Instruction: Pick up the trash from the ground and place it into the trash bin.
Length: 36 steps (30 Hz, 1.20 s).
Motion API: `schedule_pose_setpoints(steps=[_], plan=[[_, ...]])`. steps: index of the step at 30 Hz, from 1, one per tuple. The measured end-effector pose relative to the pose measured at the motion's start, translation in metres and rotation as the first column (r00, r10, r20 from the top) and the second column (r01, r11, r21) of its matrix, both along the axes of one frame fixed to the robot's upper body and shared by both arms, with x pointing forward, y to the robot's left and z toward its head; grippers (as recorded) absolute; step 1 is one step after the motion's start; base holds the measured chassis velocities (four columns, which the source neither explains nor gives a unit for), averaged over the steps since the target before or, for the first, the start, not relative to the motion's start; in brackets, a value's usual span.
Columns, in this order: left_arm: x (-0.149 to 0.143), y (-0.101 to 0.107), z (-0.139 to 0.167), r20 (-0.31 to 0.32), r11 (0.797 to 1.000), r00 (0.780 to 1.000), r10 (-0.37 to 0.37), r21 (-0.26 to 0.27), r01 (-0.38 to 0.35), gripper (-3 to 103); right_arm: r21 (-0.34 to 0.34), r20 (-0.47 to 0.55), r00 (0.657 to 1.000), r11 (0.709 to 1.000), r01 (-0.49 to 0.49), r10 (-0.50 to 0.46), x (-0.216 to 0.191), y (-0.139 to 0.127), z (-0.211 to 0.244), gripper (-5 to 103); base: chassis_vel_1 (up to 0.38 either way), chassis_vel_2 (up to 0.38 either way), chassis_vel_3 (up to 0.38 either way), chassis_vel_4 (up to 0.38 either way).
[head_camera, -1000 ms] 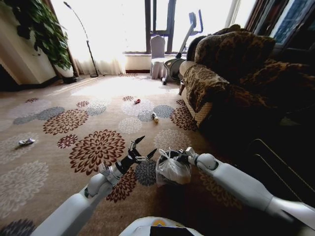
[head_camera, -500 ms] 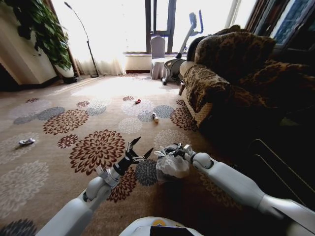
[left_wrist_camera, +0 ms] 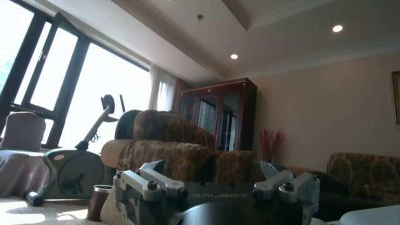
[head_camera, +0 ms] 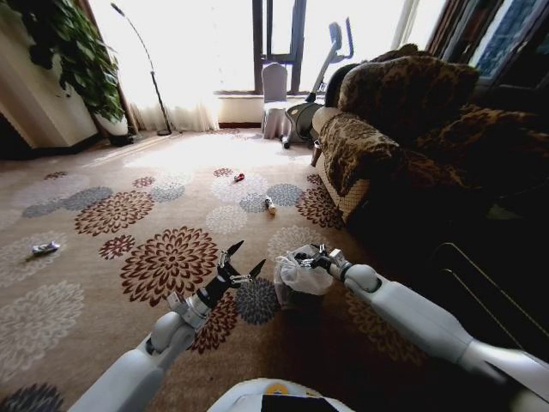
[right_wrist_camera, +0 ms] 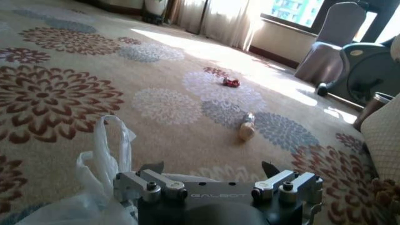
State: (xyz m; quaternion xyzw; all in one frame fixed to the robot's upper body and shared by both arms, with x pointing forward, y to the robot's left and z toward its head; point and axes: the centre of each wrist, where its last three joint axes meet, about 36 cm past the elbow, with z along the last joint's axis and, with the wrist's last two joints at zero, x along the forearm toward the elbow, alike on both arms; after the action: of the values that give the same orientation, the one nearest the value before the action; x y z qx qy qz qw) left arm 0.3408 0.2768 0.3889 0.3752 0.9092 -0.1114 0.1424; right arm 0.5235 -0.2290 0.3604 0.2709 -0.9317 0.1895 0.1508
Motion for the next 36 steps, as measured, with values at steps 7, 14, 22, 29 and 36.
schedule_pose_setpoints(steps=[7,14,22,29,36], plan=[[-0.007,0.000,-0.008,-0.006,1.000,1.000,0.008,-0.009,-0.008,100,-0.002,0.159,0.983,0.996,0.093,-0.092,0.019,0.001,0.013,100,0.000,0.000,0.000,0.000],[0.005,0.007,-0.007,0.038,0.999,0.999,0.028,0.016,-0.029,99,0.070,0.190,0.950,0.968,0.240,-0.249,-0.003,-0.063,0.052,100,0.000,0.000,0.000,0.000],[0.043,0.041,-0.030,0.137,0.944,0.962,0.236,0.205,-0.260,98,0.166,0.020,0.924,0.912,0.374,-0.382,-0.063,-0.127,0.089,100,0.000,0.000,0.000,0.000],[0.034,-0.002,-0.020,-0.119,0.845,0.837,0.535,0.104,-0.525,96,0.348,0.101,0.892,0.856,0.383,-0.440,-0.088,-0.121,0.120,100,0.000,0.000,0.000,0.000],[0.023,-0.048,-0.004,-0.253,0.861,0.824,0.508,0.120,-0.494,98,0.442,0.034,0.868,0.787,0.431,-0.495,-0.171,-0.103,0.119,100,0.000,0.000,0.000,0.000]])
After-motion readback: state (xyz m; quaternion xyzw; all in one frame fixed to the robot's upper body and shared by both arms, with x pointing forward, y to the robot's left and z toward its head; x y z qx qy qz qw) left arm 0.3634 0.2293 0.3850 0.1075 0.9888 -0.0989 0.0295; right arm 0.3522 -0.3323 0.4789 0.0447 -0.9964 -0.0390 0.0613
